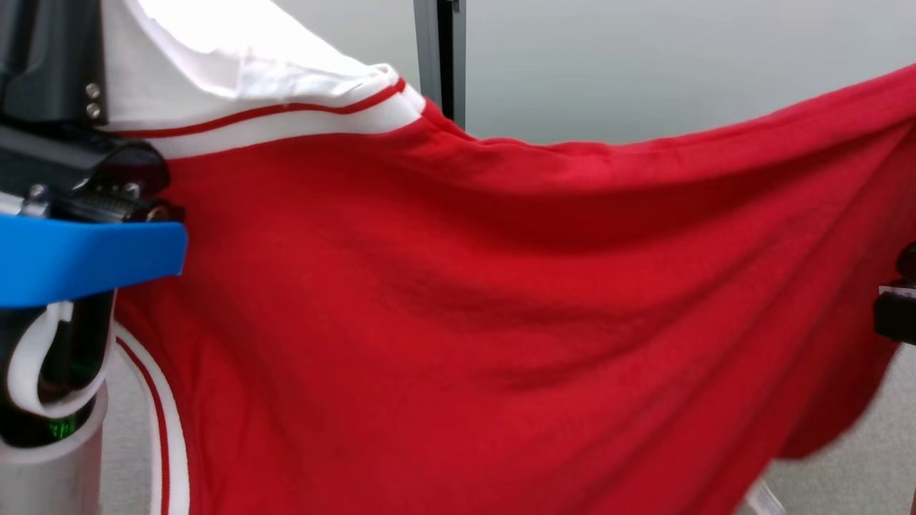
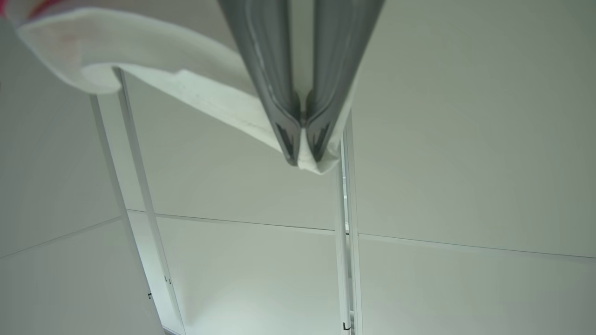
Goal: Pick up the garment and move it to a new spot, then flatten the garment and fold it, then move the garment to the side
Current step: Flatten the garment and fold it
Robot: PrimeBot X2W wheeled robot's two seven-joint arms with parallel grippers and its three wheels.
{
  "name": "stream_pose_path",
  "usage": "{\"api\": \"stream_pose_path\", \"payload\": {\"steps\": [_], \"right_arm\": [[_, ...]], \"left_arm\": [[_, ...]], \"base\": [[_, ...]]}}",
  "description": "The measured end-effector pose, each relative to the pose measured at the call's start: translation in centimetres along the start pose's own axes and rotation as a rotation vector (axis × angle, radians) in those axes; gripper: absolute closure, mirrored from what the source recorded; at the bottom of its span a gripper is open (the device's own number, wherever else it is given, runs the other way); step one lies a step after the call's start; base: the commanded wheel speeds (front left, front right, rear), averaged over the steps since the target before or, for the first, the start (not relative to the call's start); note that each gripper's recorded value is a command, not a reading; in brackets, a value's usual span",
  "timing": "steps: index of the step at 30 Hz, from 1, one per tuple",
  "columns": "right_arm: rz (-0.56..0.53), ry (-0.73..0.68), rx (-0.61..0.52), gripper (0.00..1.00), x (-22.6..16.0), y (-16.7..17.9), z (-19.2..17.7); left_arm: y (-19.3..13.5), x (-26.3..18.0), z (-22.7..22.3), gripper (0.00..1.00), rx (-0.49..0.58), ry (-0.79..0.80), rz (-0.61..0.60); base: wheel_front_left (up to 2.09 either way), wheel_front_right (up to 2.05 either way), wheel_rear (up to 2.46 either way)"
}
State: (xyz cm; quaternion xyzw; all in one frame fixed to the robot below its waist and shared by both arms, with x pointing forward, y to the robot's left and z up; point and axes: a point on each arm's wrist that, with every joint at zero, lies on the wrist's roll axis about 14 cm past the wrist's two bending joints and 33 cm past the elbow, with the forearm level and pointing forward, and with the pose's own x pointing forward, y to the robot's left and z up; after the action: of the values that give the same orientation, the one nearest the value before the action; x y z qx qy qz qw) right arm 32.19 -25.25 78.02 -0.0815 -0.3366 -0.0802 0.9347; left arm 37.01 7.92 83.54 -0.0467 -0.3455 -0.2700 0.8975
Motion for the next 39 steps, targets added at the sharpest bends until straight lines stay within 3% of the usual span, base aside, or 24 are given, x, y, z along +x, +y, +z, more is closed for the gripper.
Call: {"api": "stream_pose_path", "payload": {"steps": [6,12,18,23,28,35,39], "right_arm": [[0.049,0.192,0.062,1.0,0.8,1.6,-6.6],[0.136,0.304,0.045,1.0,5.2,4.2,-13.1],[0.162,0.342,-0.004,1.0,12.0,6.0,-17.5],[0.164,0.4,0.012,1.0,14.9,8.2,-22.2],[0.184,0.513,0.039,1.0,13.5,11.1,-29.5],[0.21,0.747,0.106,1.0,6.0,14.4,-39.9],[0.21,0.811,0.131,1.0,2.6,15.0,-42.5]], "left_arm": [[1.2,2.2,-6.1,1.0,-0.034,0.141,-0.027],[5.3,5.0,-13.3,1.0,0.076,0.275,-0.003],[9.3,9.4,-15.8,1.0,0.188,0.253,0.046],[11.6,11.2,-18.3,1.0,0.209,0.223,0.089],[12.8,9.2,-25.0,1.0,0.133,0.302,0.127],[13.9,-0.2,-35.7,1.0,-0.008,0.519,0.223],[13.4,-4.8,-38.5,1.0,-0.088,0.578,0.269]], "base": [[0.0,0.0,0.0],[0.0,0.0,0.0],[0.0,0.0,0.0],[0.0,0.0,0.0],[0.0,0.0,0.0],[0.0,0.0,0.0],[0.0,0.0,0.0]]}}
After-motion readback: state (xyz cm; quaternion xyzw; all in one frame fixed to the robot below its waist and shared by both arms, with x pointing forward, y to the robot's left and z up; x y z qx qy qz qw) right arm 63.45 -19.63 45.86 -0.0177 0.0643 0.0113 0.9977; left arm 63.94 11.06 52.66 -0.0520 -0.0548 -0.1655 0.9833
